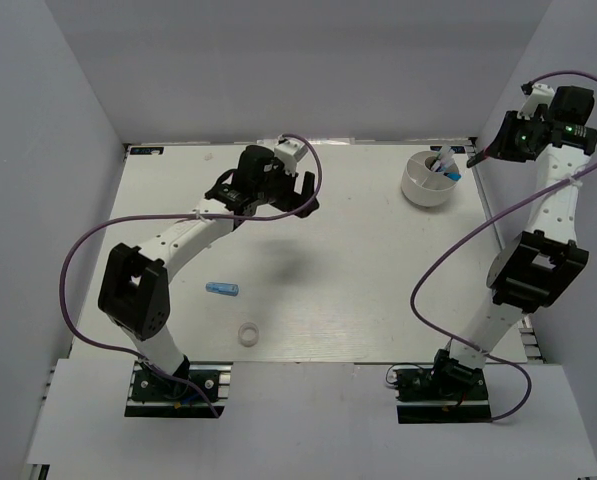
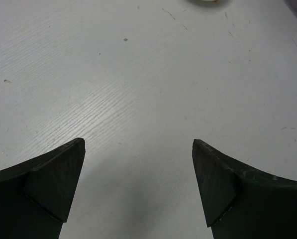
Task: Sort the stationery into containers
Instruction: Place the pen in the storage box.
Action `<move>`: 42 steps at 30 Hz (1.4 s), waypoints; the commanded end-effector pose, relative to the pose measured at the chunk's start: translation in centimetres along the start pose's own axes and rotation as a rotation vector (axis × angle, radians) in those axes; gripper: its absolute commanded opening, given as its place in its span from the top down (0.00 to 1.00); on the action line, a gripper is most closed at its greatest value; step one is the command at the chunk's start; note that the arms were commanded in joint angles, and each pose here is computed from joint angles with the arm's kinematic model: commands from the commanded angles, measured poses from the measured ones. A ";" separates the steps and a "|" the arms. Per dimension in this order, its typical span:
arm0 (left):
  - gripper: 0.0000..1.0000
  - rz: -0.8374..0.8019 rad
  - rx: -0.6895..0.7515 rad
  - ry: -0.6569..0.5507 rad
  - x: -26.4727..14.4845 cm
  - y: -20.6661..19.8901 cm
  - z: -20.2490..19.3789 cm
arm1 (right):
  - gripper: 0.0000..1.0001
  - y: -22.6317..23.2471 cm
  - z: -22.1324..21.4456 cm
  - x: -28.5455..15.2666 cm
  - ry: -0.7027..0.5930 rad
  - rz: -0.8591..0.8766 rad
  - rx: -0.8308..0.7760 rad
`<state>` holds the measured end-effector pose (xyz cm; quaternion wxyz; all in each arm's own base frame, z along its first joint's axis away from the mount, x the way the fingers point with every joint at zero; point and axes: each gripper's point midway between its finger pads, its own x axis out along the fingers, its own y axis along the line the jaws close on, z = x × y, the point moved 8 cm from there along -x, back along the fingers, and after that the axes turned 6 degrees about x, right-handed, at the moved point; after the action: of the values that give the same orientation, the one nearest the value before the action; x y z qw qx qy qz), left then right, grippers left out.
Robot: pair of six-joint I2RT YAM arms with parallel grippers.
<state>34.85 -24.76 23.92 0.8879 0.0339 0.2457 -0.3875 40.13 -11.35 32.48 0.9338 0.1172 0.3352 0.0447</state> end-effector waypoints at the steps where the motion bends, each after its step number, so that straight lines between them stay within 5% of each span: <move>1: 0.02 -0.019 -0.009 -0.073 -1.8 -0.1 1.8 | 1.00 -1.0 2.9 1.9 -0.104 -0.026 -0.029; 42: 0.02 -0.015 -0.034 -0.084 -2.8 1.0 2.3 | 1.00 -1.3 0.9 12.0 -0.015 -0.010 -0.054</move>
<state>35.27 -23.79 24.63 0.8846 0.0033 0.2445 -0.3971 49.08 -10.33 24.78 0.9284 0.1143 0.3476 0.0648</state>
